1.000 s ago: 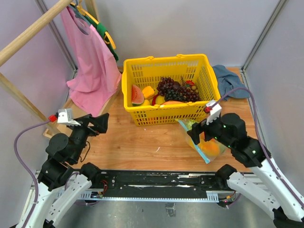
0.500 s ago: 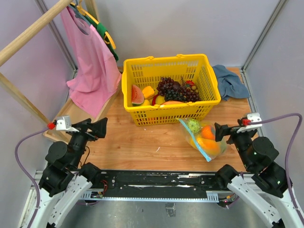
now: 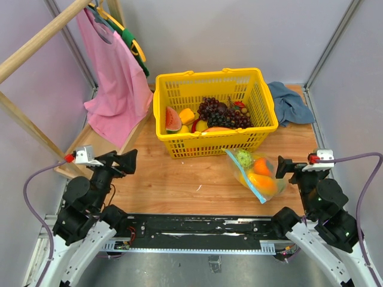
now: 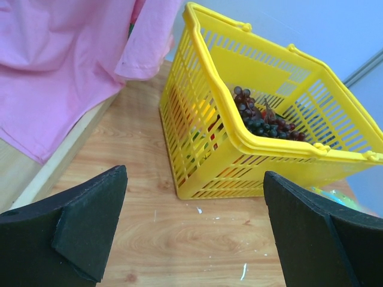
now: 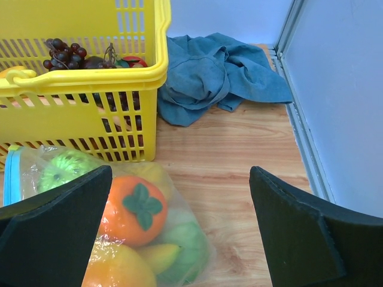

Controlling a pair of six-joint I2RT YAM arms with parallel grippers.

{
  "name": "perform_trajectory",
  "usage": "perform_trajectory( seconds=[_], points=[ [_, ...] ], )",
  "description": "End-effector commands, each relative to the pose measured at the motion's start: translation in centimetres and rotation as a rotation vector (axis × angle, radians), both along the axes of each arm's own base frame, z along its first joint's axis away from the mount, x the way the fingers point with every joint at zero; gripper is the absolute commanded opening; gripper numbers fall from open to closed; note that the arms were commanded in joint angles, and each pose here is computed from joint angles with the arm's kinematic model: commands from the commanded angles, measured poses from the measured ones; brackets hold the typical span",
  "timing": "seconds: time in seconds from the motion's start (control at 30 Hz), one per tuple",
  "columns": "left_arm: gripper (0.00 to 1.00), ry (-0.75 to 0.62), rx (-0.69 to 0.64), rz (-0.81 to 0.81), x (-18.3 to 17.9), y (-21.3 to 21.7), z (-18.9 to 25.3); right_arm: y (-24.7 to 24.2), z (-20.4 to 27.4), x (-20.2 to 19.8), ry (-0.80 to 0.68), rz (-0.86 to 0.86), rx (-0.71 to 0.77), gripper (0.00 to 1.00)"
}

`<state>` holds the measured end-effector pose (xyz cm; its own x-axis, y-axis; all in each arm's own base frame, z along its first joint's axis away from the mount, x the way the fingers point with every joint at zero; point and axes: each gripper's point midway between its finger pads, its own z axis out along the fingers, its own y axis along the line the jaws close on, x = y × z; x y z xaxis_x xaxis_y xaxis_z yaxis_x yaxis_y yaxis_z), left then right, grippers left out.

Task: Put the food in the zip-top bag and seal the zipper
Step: Reset both arms

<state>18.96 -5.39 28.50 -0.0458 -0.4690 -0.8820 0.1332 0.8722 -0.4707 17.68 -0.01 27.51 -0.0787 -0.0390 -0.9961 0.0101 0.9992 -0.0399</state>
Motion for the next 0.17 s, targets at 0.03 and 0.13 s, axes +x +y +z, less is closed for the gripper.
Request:
perform_trajectory(
  seconds=[0.03, 0.13],
  points=[
    [0.99, 0.004, 0.007, 0.002, 0.72, -0.32, 0.09, -0.89, 0.44, -0.01, -0.031, -0.05, 0.016, 0.98],
    [0.99, 0.006, 0.011, 0.001, 0.78, -0.38, -0.02, -0.92, 0.58, -0.03, -0.039, -0.051, 0.021, 0.99]
  ],
)
